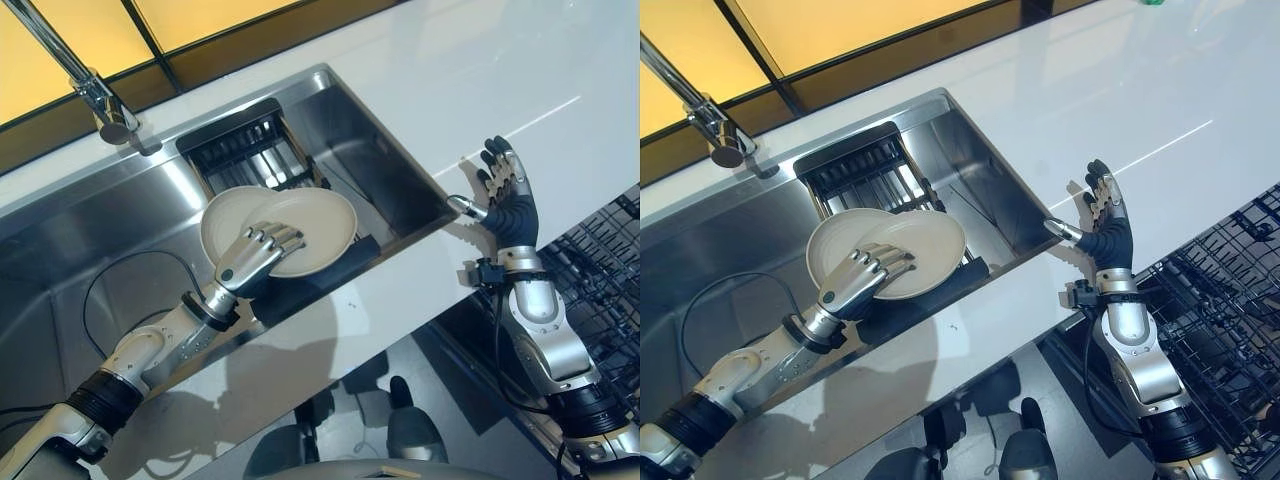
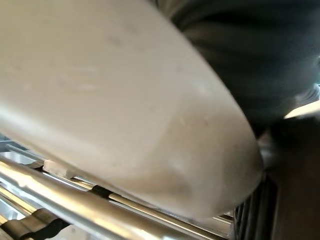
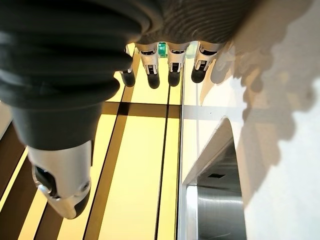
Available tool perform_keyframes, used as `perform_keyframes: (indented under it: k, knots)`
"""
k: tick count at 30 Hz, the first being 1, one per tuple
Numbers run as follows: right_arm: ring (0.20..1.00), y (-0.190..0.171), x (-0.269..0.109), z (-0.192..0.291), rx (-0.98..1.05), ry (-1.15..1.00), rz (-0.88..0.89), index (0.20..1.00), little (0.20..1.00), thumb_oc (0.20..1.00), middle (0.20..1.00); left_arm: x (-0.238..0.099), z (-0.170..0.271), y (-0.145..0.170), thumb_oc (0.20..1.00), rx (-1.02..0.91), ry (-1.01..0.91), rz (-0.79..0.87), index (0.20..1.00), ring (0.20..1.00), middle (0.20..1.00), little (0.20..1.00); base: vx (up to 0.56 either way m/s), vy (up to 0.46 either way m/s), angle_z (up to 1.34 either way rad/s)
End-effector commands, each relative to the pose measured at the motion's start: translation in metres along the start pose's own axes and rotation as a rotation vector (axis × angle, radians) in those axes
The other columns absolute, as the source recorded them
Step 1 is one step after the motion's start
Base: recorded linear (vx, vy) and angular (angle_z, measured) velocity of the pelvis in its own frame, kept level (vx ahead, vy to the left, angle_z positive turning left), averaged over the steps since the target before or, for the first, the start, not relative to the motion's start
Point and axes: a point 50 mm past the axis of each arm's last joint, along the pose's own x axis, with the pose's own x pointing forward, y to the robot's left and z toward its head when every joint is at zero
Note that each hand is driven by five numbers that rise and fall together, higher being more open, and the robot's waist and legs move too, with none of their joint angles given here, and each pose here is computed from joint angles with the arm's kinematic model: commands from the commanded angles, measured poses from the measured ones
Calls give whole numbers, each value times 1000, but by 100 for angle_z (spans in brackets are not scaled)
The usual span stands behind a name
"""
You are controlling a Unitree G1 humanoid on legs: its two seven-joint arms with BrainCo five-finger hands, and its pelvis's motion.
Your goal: Pick up plates and place into dishwasher.
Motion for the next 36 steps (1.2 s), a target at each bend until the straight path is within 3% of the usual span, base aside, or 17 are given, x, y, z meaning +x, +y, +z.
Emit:
perform_keyframes:
  k: [1, 14, 18, 22, 26, 36]
  knots:
    - [1000, 8, 5, 7, 32, -48, 15, 1000, 1000, 1000, 1000, 5, 3, -2, 200, -24, -1, 42, 200, 200, 200, 200, 0, 0, 0]
    - [1000, 4, -3, 2, 33, -21, 14, 1000, 1000, 1000, 1000, -4, 1, -1, 200, -38, 39, 67, 200, 200, 200, 200, 18, -7, 0]
    - [1000, 1, -8, 1, 27, -19, -5, 1000, 1000, 1000, 1000, -9, -7, 16, 200, -87, 114, 196, 200, 200, 200, 200, 38, -37, 5]
    - [1000, -5, -9, 10, 9, -57, -52, 1000, 1000, 1000, 1000, -6, -19, 57, 200, -272, 247, 451, 200, 200, 200, 200, 10, -40, 5]
    - [1000, -9, -9, 19, -5, -108, -66, 1000, 1000, 1000, 1000, -3, -19, 88, 200, -392, 231, 645, 200, 200, 200, 200, -12, -55, 9]
    - [1000, -3, 5, 40, -47, -212, 52, 1000, 1000, 1000, 1000, 14, -16, 120, 200, -554, 125, 736, 200, 200, 200, 200, -17, -16, 8]
